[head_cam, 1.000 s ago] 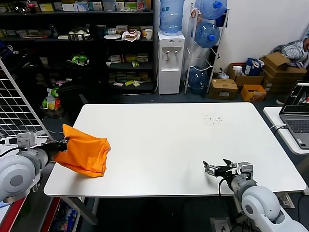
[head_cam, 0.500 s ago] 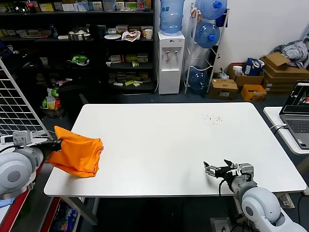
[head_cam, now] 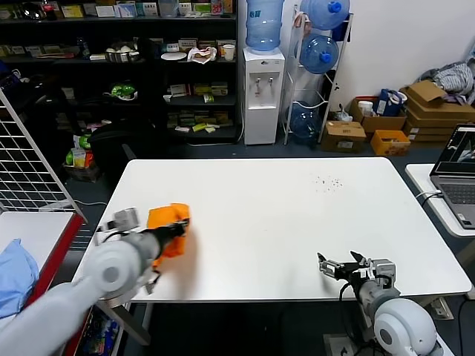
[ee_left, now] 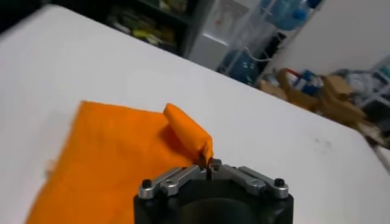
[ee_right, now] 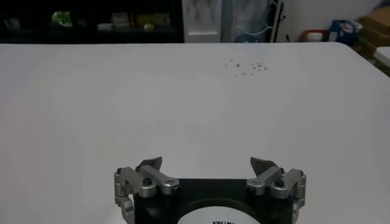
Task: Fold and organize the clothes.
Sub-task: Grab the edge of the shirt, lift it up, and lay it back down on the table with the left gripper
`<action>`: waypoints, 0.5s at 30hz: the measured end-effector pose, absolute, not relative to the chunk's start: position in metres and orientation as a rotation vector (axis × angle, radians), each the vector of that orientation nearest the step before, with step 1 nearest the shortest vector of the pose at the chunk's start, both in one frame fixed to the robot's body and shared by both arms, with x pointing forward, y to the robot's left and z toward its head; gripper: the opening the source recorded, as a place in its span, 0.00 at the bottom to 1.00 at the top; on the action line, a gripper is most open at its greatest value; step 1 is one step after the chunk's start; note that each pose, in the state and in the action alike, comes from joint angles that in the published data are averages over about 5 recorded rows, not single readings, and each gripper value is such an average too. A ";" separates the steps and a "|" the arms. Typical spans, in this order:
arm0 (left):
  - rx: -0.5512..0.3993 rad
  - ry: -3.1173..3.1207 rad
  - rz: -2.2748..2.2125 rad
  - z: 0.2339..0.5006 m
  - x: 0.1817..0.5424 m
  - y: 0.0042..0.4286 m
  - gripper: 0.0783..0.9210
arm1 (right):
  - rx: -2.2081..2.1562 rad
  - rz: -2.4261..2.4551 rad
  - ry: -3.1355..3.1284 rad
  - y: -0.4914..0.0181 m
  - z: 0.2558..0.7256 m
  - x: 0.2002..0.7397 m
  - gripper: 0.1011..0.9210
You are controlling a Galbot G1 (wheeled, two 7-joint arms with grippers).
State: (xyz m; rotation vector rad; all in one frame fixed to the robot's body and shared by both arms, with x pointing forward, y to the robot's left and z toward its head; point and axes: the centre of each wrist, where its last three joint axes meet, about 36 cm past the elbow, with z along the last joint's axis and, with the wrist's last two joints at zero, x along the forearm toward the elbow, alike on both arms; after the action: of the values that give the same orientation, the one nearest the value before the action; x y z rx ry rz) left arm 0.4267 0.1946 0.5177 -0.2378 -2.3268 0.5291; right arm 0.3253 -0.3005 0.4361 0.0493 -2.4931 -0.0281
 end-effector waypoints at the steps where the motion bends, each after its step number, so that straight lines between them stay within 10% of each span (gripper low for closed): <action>1: -0.265 -2.310 0.542 0.512 0.432 0.179 0.03 | 0.045 -0.032 -2.493 -0.301 0.436 0.323 1.00; 15: -0.465 -2.226 0.541 0.474 0.465 0.015 0.03 | 0.018 -0.035 -2.562 -0.310 0.457 0.300 1.00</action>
State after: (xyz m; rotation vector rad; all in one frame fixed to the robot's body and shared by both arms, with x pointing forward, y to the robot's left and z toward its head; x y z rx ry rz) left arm 0.4651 0.0146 0.4739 -0.4648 -2.2261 0.5405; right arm 0.3001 -0.3102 0.4574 0.0182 -2.5617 -0.0348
